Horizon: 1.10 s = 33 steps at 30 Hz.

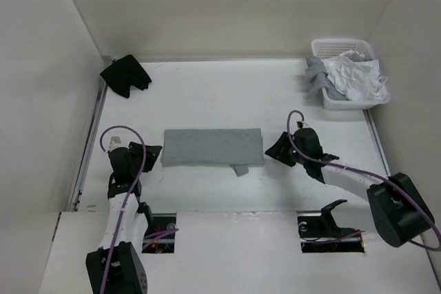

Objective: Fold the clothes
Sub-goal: Fold the tank top

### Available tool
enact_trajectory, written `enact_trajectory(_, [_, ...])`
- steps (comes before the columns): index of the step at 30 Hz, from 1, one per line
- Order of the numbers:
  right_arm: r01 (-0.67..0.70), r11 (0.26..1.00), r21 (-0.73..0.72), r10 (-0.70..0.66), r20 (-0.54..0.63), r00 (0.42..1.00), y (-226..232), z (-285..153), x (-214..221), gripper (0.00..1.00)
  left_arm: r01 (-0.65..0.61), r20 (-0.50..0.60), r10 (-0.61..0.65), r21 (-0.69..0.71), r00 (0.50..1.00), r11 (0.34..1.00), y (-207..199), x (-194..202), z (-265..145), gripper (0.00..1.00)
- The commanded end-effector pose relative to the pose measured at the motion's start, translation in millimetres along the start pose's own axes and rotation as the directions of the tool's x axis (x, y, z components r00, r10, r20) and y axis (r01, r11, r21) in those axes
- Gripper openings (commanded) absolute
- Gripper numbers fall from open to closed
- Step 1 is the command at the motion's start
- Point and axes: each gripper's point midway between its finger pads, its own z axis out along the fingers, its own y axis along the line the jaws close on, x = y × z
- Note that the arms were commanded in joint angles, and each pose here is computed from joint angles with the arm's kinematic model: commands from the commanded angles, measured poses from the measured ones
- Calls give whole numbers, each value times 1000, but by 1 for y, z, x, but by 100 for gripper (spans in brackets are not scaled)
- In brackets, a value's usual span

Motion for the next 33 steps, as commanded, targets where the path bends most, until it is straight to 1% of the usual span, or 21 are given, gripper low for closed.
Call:
enact_trajectory(1, [20, 994, -107, -21, -8, 1000, 32, 13, -14, 55, -82, 85, 72, 126, 994, 989, -50, -22, -2, 31])
enact_trajectory(5, [-26, 989, -149, 15, -72, 997, 40, 26, -4, 50, -170, 131, 147, 184, 980, 968, -82, -15, -6, 31])
enact_trajectory(9, [-71, 987, -147, 56, -105, 993, 40, 42, 3, 40, -241, 158, 209, 222, 965, 945, -108, -5, -11, 31])
enact_trajectory(12, [-116, 980, -162, 102, -92, 991, 44, 50, 0, 16, -275, 143, 244, 273, 959, 922, -129, 11, -11, 31])
enact_trajectory(13, [-130, 975, -179, 119, -69, 990, 46, 49, -5, 11, -277, 129, 250, 294, 960, 915, -135, 18, -11, 31])
enact_trajectory(16, [-137, 970, -199, 147, 37, 989, 46, 37, -28, 4, -281, 74, 273, 349, 959, 894, -148, 47, -9, 31])
enact_trajectory(21, [-97, 982, -161, 122, 149, 981, 35, 2, -49, 1, -290, -16, 324, 407, 946, 866, -160, 101, -6, 31])
enact_trajectory(25, [-1, 996, -86, 23, 246, 969, 40, -31, -73, 1, -289, -70, 360, 463, 930, 838, -176, 136, -9, 32])
enact_trajectory(29, [166, 986, -27, -154, 253, 955, 80, -46, -83, 2, -283, -80, 364, 485, 928, 828, -184, 140, -10, 32])
enact_trajectory(33, [333, 943, 13, -330, 188, 925, 129, -34, -64, 2, -272, -53, 341, 491, 939, 827, -184, 124, -16, 32])
